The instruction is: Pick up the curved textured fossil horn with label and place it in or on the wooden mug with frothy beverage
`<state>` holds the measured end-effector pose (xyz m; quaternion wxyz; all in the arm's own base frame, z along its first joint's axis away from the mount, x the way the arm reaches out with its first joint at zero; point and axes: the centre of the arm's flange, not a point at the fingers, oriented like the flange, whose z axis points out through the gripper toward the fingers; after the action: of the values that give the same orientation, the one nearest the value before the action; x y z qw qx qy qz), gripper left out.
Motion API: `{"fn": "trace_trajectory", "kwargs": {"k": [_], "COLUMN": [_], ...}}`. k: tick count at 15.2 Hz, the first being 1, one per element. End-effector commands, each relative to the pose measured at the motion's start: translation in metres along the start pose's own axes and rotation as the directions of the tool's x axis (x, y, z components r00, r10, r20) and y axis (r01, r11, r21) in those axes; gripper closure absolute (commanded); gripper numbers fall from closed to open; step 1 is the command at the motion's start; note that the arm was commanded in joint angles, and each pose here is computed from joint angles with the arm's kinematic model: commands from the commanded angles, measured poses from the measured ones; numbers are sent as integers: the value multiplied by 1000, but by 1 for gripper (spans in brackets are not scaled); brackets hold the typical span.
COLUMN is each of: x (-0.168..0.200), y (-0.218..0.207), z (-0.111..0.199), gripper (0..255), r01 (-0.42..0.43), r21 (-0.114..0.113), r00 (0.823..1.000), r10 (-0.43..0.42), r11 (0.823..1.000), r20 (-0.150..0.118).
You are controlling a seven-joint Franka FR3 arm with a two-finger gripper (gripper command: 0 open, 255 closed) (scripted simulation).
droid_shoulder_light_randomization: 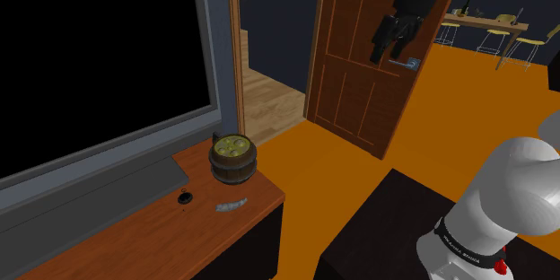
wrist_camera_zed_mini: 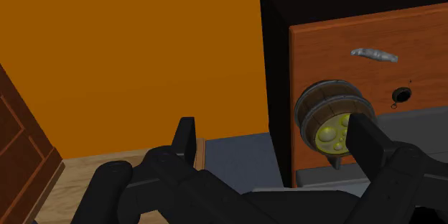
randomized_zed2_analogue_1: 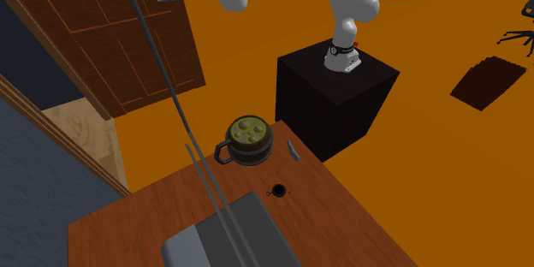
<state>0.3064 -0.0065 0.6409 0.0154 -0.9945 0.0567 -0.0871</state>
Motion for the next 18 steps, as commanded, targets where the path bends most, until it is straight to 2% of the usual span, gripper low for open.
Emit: {"fn": "trace_trajectory", "kwargs": {"k": [1, 5, 9, 13, 18], "x": [0, 29, 55, 78, 102], "y": [0, -21, -44, -71, -106], "z": [0, 40, 81, 123, 175], "gripper": [0, 0, 0, 0, 0], "r01": [0, 114, 226, 336, 466], "r21": [0, -7, -13, -17, -21], "r00": [1000, 993, 974, 942, 884], "r10": [0, -114, -226, -335, -465], "r11": [1000, 993, 974, 942, 884], "r20": [0, 10, 21, 32, 47]}}
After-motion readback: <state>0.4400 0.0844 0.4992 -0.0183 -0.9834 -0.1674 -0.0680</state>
